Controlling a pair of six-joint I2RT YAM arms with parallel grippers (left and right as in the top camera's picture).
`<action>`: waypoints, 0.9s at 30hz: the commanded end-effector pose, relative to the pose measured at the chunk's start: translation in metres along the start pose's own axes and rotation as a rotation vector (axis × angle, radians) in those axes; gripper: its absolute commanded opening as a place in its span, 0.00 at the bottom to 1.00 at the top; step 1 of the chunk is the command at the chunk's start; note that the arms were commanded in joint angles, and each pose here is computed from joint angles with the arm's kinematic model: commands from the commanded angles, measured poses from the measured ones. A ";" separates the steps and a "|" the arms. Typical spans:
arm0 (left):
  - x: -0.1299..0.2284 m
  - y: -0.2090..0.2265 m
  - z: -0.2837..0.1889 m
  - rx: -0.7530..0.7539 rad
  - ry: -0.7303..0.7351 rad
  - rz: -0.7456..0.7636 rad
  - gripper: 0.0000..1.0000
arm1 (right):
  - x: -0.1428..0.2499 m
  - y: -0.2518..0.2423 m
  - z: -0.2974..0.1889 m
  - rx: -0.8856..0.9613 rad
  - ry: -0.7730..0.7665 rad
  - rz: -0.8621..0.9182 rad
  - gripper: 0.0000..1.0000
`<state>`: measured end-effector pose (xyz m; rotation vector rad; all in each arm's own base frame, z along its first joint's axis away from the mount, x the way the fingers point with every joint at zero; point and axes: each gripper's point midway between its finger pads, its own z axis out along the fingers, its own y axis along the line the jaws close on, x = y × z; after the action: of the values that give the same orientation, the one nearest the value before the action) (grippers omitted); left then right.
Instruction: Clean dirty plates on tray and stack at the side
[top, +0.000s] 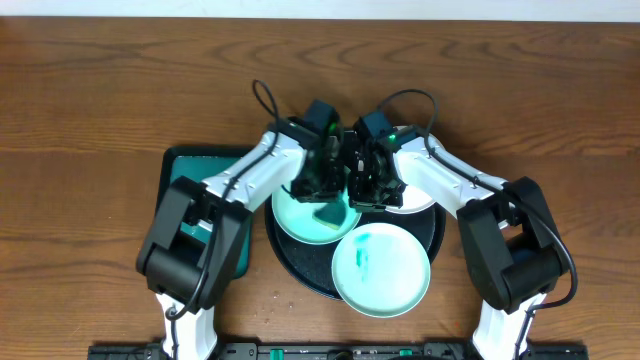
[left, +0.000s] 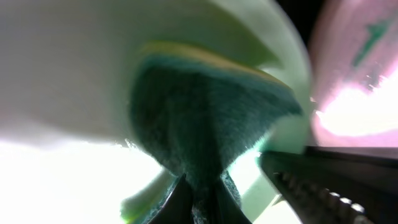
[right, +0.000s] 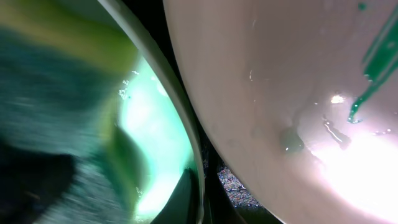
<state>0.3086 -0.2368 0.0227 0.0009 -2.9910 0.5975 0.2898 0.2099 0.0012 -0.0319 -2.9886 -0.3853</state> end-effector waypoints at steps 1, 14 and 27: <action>-0.019 0.050 -0.008 -0.116 -0.033 -0.096 0.07 | 0.024 -0.029 0.029 0.130 0.094 -0.022 0.01; -0.017 0.084 -0.109 -0.256 -0.224 -0.125 0.07 | 0.021 -0.027 0.029 0.122 0.081 -0.026 0.01; 0.022 0.121 -0.173 -0.478 -0.305 -0.194 0.07 | 0.023 0.011 -0.006 -0.056 0.037 -0.098 0.01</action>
<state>0.2968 -0.0786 0.1345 0.3210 -3.2685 -0.0158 0.2843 0.2135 0.0042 0.0266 -2.9742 -0.4332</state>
